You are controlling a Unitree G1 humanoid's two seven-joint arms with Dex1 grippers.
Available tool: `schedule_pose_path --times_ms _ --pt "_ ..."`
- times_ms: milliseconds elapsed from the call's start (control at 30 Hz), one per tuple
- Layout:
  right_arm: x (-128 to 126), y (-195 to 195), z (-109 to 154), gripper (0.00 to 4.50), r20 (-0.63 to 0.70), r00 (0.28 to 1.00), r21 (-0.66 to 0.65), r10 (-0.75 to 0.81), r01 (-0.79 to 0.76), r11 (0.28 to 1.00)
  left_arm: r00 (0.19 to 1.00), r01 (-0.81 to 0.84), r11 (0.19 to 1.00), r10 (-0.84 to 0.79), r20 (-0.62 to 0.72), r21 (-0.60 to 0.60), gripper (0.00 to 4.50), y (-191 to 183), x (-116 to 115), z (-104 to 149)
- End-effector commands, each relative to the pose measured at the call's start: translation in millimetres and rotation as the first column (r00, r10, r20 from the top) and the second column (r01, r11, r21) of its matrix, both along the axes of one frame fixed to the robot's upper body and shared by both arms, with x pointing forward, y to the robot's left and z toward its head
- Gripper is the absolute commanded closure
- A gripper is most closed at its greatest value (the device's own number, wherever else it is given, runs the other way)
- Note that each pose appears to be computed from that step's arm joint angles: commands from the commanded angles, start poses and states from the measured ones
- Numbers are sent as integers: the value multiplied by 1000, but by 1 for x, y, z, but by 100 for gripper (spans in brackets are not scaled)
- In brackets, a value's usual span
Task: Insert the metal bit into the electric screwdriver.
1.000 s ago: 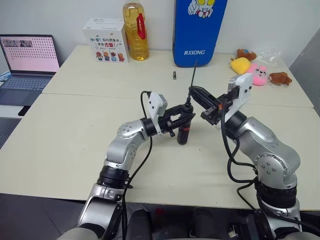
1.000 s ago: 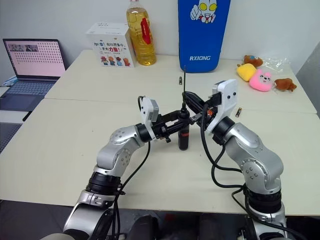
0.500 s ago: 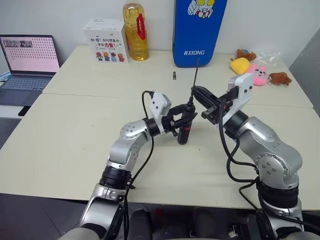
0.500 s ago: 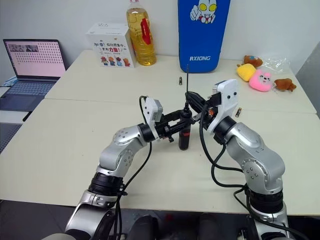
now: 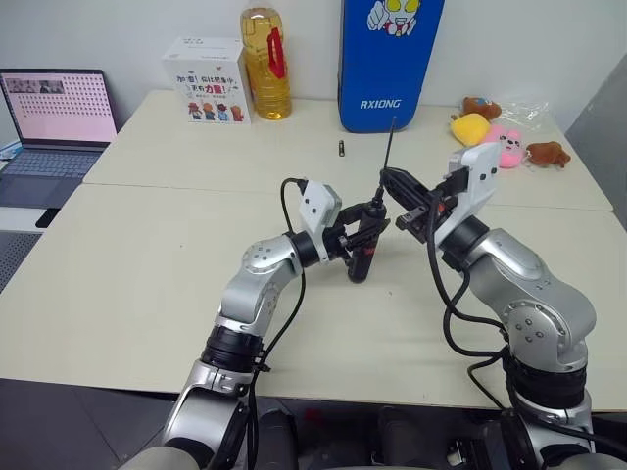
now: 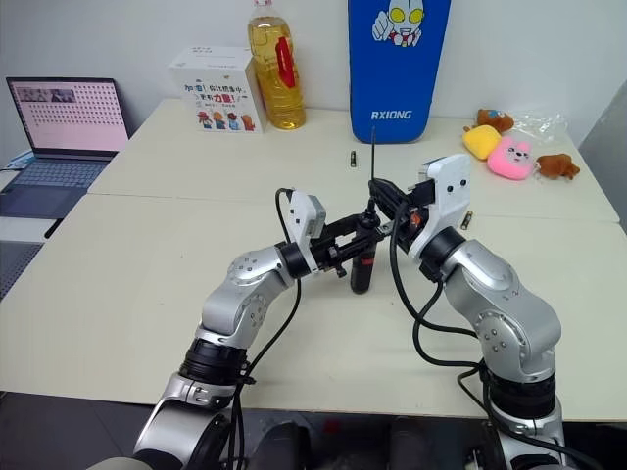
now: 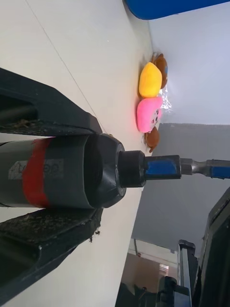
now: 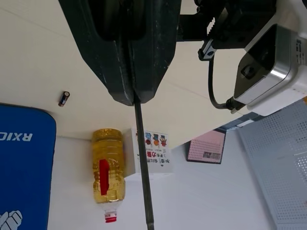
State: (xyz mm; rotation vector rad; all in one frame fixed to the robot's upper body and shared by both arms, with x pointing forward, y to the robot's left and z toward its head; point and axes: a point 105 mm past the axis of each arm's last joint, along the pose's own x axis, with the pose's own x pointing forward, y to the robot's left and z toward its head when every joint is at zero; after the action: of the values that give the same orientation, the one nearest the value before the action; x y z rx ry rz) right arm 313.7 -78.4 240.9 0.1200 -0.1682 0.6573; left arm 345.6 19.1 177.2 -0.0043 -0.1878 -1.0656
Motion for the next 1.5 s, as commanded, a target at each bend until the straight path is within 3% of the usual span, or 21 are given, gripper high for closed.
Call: schedule_pose_path --times_ms 33,400,933,1500 --pt "4 4 -28 448 -139 990 -39 13 -18 999 989 -14 999 21 148 -51 283 0 -6 34" --pt "3 7 -28 448 -180 984 -58 15 -26 998 980 -73 996 82 183 -58 283 -2 -3 34" --pt "9 7 -17 448 -132 991 -66 -35 27 997 953 -176 978 197 232 -111 283 -5 4 44" --pt "11 9 -13 448 -268 961 -21 72 -80 997 937 -151 983 176 301 -107 283 -7 0 43"
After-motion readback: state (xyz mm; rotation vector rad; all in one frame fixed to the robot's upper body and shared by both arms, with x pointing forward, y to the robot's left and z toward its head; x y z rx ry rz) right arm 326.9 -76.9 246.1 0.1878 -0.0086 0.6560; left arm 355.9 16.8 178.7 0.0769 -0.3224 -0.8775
